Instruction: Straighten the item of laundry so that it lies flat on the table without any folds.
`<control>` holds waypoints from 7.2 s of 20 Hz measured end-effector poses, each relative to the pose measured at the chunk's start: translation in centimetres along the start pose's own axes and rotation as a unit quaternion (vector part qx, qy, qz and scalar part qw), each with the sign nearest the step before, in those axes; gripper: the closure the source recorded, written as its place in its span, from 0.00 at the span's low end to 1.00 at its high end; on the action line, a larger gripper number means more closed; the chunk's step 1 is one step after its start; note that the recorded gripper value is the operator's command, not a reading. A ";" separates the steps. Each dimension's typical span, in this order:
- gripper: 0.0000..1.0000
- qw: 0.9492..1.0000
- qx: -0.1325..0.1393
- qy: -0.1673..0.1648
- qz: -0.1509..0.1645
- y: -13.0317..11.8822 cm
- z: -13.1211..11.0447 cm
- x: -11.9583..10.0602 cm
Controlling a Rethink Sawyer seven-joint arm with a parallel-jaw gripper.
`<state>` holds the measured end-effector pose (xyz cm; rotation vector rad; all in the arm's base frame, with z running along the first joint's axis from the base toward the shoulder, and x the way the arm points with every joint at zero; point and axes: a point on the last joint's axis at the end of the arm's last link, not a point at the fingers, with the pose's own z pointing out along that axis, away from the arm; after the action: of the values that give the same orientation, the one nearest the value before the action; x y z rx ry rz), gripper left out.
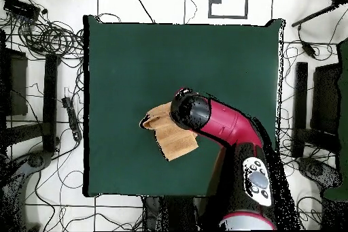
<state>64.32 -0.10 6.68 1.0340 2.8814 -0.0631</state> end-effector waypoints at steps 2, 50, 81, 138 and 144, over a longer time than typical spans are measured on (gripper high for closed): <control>0.00 1.000 0.002 0.001 0.001 -0.2 0.5 0.1; 0.00 0.999 0.022 0.027 -0.004 0.9 1.9 2.8; 0.00 0.999 0.021 0.032 -0.004 2.7 5.4 5.4; 0.00 1.000 0.001 -0.019 0.019 2.8 1.9 -0.8; 0.00 0.999 0.010 -0.012 0.033 0.7 3.1 -0.5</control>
<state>65.33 -0.11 3.62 1.1227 2.8288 -0.0992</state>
